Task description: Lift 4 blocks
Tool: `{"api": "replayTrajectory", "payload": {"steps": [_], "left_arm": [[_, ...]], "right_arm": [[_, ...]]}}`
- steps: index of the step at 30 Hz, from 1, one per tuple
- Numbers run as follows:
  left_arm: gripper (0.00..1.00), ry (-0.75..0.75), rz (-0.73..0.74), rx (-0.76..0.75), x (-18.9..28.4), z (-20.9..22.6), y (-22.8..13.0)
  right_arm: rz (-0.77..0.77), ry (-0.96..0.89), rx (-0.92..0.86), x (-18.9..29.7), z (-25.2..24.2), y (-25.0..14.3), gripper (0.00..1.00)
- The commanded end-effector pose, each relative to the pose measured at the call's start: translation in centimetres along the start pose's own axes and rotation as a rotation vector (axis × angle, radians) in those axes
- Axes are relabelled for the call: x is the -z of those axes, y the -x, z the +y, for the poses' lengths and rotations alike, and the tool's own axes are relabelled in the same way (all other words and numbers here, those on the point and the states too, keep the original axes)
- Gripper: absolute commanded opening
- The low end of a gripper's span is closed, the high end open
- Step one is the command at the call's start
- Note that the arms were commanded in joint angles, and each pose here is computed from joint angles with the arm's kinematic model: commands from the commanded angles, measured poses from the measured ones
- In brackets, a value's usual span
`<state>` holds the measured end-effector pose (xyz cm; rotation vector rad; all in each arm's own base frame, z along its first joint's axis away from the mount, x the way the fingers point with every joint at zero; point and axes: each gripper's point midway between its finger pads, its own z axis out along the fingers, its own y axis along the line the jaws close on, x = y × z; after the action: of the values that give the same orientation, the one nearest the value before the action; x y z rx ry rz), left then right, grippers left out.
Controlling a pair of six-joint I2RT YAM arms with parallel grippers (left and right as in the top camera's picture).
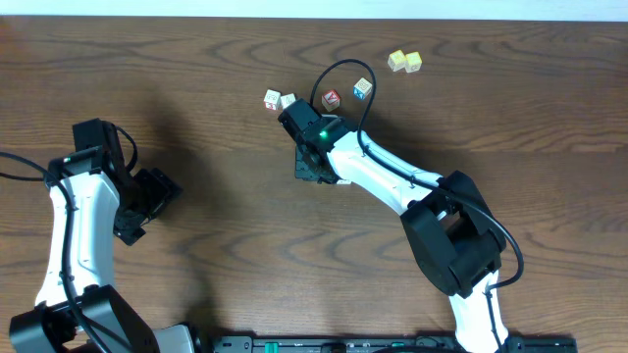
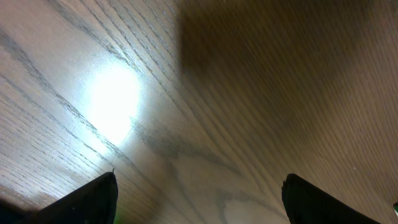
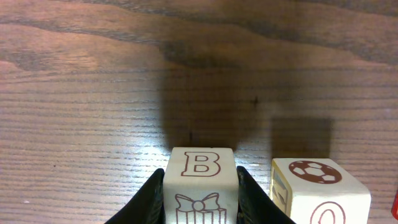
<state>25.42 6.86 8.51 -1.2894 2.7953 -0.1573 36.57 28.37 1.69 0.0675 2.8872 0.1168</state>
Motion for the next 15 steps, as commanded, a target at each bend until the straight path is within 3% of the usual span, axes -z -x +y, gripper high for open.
{"api": "replayTrajectory", "payload": {"steps": [1,15], "left_arm": [[0.85,0.026,0.017,0.011,-0.53,0.57,-0.26],[0.85,0.026,0.017,0.011,-0.53,0.57,-0.26]], "right_arm": [[0.02,-0.017,-0.022,-0.32,-0.11,-0.73,0.23],[0.039,-0.036,-0.018,-0.29,-0.54,-1.24,0.3]]}}
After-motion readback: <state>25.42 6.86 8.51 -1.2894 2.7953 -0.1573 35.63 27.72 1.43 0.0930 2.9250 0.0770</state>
